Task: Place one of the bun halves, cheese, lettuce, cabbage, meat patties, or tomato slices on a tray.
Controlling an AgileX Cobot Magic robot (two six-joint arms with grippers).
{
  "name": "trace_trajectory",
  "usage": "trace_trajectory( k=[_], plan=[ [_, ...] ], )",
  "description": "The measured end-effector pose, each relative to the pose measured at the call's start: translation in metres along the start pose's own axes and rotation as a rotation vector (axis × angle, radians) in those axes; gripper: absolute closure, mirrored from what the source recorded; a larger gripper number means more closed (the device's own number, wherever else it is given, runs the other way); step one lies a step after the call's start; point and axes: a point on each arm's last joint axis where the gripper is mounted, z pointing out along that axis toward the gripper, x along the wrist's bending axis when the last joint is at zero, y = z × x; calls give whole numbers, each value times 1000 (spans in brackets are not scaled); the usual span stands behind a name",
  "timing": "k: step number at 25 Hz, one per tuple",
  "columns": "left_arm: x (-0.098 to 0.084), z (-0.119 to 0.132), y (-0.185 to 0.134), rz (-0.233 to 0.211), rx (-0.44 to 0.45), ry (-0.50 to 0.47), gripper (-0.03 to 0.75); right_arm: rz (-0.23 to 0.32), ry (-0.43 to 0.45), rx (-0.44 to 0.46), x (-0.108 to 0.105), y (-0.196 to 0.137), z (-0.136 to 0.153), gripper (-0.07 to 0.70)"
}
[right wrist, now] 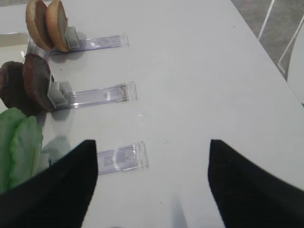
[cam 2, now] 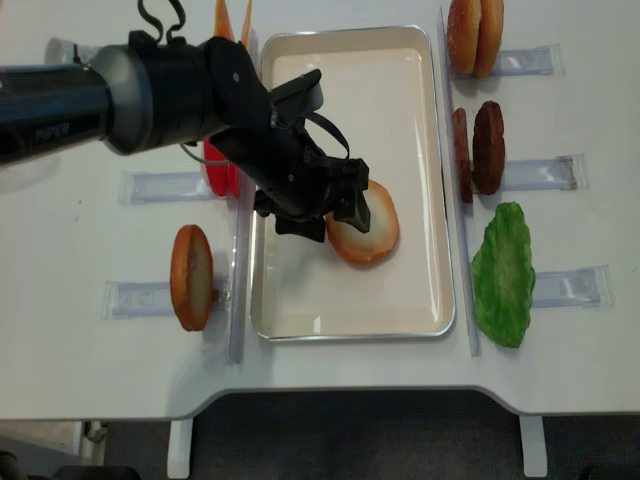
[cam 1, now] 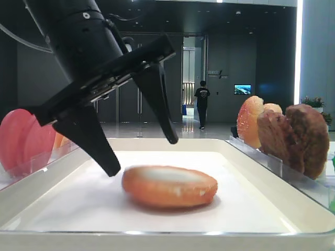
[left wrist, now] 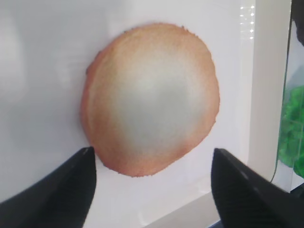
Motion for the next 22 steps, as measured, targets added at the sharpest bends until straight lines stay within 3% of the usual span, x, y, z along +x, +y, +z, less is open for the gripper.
trace_trajectory(
  k=[9,17,22],
  plan=[
    [-2,-18,-5,14,5,33,137,0,0,0,0,0,0,160],
    [1,-55,-15,82,14,163,137,0,0,0,0,0,0,160],
    [4,-90,-22,143,32,307,137,0,0,0,0,0,0,160]
  ],
)
